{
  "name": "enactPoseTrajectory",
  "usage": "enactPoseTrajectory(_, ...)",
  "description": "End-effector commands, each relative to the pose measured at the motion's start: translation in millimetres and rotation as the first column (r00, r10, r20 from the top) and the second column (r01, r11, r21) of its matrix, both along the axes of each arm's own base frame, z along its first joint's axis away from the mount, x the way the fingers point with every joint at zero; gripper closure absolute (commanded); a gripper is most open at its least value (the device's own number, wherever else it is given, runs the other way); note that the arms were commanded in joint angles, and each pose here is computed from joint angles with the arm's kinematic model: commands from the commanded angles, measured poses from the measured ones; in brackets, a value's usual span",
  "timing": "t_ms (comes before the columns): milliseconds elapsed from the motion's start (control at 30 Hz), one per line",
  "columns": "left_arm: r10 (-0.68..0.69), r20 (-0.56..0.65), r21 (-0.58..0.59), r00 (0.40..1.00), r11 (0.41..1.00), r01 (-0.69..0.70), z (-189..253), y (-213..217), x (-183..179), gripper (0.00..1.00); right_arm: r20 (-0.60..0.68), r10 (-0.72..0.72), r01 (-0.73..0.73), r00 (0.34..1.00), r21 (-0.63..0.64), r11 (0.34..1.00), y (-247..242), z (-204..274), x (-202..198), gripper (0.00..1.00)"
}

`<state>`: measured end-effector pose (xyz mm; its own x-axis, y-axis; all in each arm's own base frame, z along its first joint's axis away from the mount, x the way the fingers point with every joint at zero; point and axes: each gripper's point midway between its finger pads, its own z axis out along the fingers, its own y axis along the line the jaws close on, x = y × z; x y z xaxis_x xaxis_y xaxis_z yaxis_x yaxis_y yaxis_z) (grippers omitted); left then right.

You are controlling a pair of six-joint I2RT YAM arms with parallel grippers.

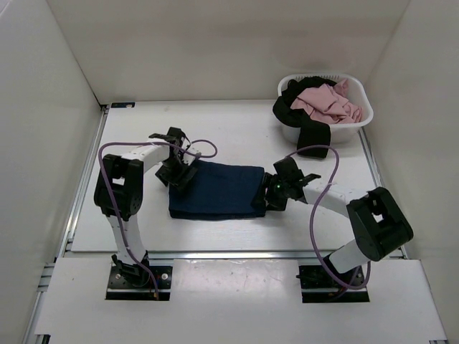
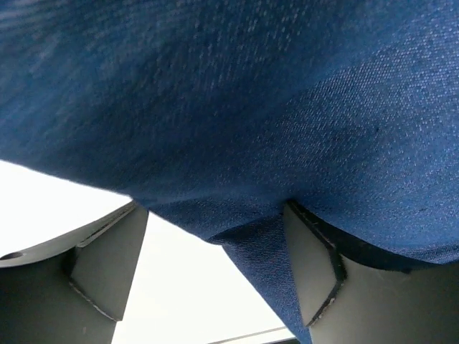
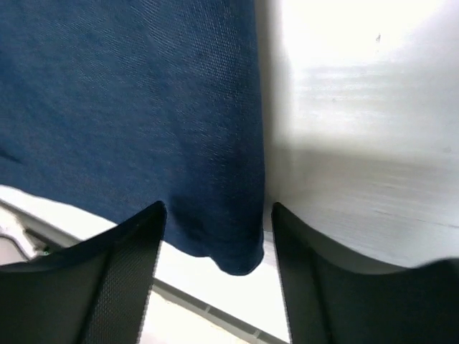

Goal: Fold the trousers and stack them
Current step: Fold the trousers

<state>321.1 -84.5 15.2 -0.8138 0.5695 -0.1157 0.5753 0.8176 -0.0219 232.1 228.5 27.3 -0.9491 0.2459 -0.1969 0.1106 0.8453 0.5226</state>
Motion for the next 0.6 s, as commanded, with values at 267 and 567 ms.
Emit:
enactPoseTrajectory(267, 0.046, 0.412, -0.044, 0.910, 0.999, -0.031, 174, 15, 34, 0.06, 0.136, -0.020, 0.055, 0.991, -0.264, 0.963, -78, 115, 30, 0.01)
enactPoseTrajectory(567, 0.285, 0.644, 0.224, 0.710, 0.817, -0.531, 235, 177, -54, 0.00, 0.034, -0.170, 0.171, 0.985, -0.365, 0.915, -191, 149, 14, 0.01)
